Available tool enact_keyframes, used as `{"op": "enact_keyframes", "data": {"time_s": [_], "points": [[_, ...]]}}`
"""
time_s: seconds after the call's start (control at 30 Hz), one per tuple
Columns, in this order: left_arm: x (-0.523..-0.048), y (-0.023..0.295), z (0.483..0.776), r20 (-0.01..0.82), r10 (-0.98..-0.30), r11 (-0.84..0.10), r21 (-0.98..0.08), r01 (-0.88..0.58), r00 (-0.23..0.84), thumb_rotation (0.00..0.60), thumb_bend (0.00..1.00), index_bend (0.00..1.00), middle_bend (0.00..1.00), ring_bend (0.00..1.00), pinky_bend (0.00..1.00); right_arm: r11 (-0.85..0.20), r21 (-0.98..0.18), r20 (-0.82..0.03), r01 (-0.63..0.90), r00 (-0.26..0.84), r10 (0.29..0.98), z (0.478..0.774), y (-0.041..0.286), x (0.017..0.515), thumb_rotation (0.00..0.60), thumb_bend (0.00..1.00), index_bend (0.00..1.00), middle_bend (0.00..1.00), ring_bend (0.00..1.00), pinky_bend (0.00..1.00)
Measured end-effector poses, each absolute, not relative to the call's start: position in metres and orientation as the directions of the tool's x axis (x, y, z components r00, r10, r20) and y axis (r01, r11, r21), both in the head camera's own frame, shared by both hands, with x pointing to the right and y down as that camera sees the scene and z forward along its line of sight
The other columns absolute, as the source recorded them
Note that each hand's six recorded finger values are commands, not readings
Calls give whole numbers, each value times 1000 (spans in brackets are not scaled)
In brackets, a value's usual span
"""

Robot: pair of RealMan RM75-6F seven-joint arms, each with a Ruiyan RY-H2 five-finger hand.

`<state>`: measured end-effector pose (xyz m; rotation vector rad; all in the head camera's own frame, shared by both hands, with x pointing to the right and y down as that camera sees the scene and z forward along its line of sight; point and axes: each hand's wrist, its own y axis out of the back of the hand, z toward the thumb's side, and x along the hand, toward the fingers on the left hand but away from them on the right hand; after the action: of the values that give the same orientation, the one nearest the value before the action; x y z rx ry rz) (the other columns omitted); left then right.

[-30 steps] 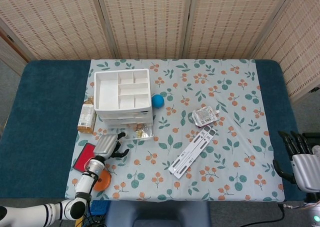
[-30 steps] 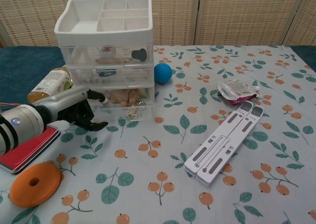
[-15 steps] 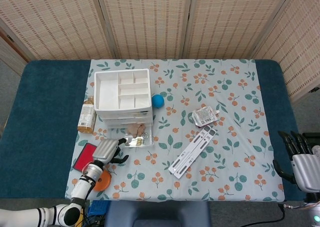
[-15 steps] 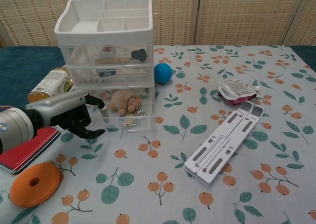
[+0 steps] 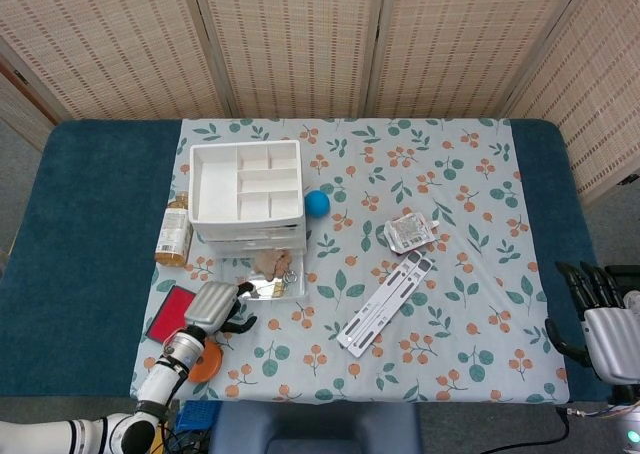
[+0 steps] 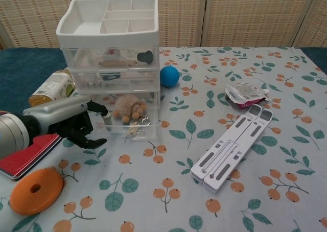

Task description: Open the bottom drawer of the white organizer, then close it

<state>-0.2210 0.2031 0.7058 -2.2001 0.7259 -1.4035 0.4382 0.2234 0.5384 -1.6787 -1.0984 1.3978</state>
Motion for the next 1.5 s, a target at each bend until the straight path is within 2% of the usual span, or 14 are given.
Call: {"op": "enact_keyframes", "data": {"time_s": [0.13, 0.3, 0.63, 0.87, 1.17, 1.5], "points": [[-221, 204, 705, 693, -628, -774, -603, -193, 355, 600, 314, 408, 943, 1000, 1000, -410, -895, -404, 177, 68, 912, 538, 223, 438, 600, 422, 0, 102, 0, 24], [-220, 204, 700, 685, -628, -773, -604, -195, 368, 600, 313, 286, 943, 1000, 1000, -406, -898, -400, 172, 68, 914, 536, 222, 438, 600, 422, 0, 102, 0, 23], [-220, 194, 677, 652, -629, -757, -638, -142, 422, 600, 313, 257, 942, 1000, 1000, -390, -906, -383, 164, 75, 921, 527, 219, 438, 600, 422, 0, 102, 0, 23], [-203, 177, 676, 650, -606, -761, -643, -94, 459, 600, 313, 199, 942, 1000, 1000, -381, -911, -373, 159, 80, 924, 523, 217, 438, 600, 423, 0, 102, 0, 23], [-188, 159, 686, 698, -565, -780, -626, -9, 441, 600, 314, 106, 945, 1000, 1000, -382, -910, -376, 161, 68, 924, 523, 220, 441, 600, 422, 0, 102, 0, 23], [-180, 152, 699, 781, -501, -817, -569, 95, 372, 600, 314, 10, 945, 1000, 1000, -381, -910, -377, 165, 59, 925, 523, 222, 444, 600, 422, 0, 102, 0, 23]]}}
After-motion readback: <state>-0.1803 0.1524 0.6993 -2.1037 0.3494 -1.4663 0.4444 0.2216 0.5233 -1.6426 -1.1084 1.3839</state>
